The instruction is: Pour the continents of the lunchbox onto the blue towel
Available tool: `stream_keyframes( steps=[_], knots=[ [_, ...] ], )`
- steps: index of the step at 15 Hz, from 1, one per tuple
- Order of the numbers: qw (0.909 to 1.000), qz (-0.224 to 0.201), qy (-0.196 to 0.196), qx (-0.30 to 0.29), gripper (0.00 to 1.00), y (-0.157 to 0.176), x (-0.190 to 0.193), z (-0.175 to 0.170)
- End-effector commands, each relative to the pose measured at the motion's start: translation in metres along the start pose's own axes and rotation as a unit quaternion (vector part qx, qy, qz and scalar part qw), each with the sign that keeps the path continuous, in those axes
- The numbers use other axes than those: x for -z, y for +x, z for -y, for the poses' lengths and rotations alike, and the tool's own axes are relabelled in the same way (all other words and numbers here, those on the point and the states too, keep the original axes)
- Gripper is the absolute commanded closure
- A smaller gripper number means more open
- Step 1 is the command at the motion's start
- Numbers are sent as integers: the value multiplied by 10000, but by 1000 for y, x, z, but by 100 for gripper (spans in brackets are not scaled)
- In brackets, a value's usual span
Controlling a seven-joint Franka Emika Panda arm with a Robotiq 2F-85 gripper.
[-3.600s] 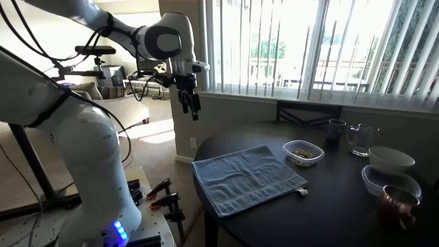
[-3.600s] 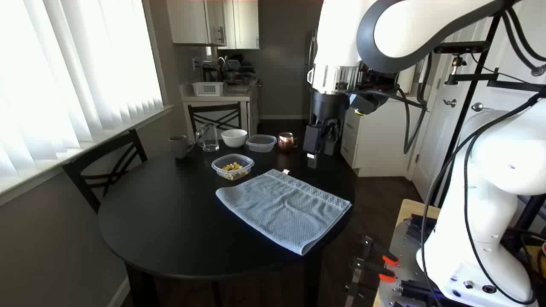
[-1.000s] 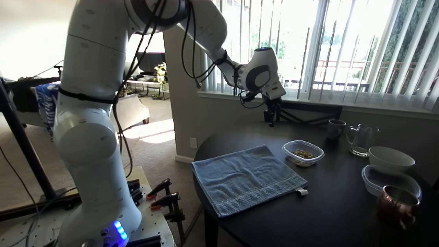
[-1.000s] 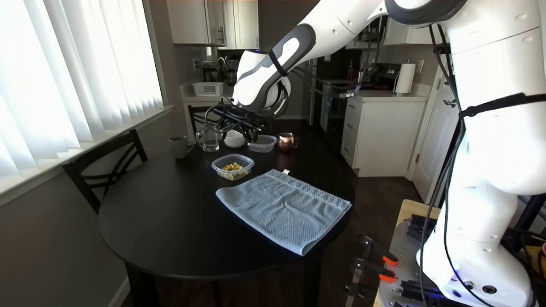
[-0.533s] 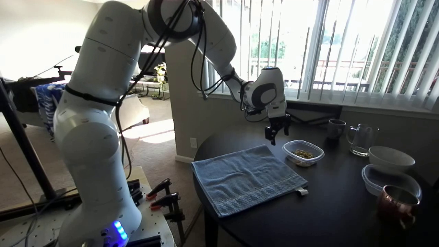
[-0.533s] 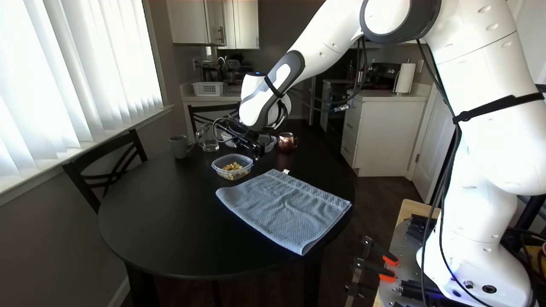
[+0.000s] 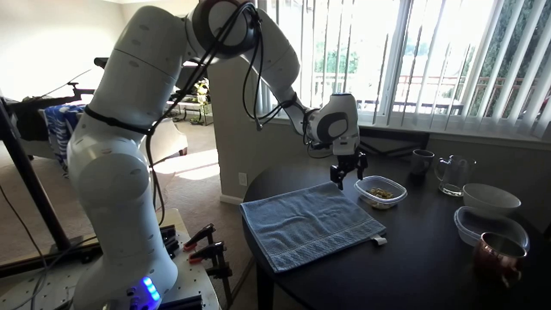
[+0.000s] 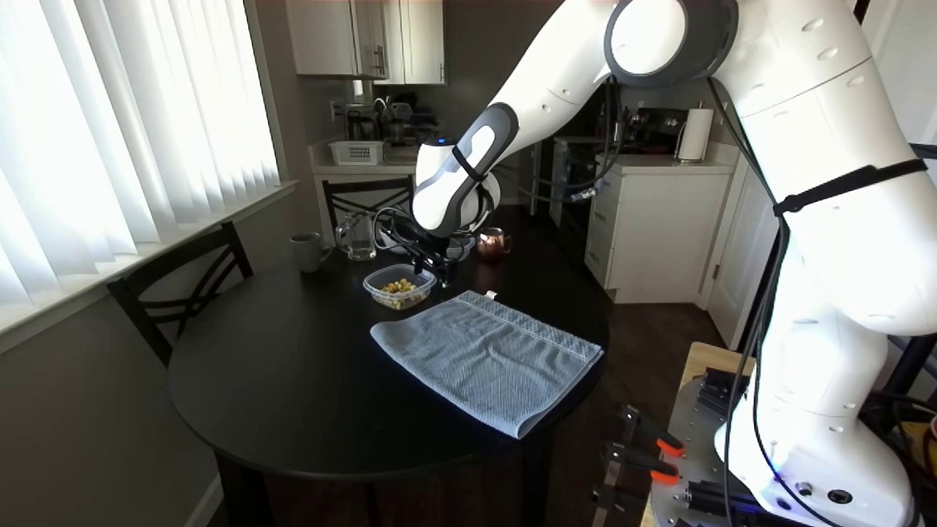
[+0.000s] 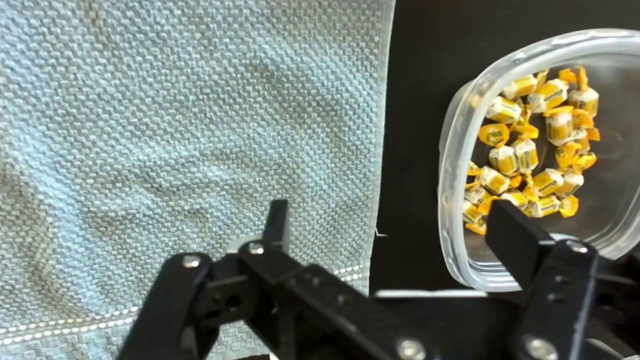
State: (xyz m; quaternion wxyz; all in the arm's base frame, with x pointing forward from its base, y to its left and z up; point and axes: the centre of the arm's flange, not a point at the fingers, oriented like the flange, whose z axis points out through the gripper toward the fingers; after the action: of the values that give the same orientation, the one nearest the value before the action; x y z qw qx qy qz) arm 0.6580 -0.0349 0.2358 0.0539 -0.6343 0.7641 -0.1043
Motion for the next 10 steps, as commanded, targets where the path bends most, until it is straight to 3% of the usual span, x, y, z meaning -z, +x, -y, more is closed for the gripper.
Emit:
stream_keyframes(
  steps=[1,2,10],
  knots=[
    [9979,464,-375,239,0,-14,-7,-1],
    [9996,158,-210,66,0,-10,-7,-3],
    [9988,349,-302,165,0,-20,-8,-5]
  ],
)
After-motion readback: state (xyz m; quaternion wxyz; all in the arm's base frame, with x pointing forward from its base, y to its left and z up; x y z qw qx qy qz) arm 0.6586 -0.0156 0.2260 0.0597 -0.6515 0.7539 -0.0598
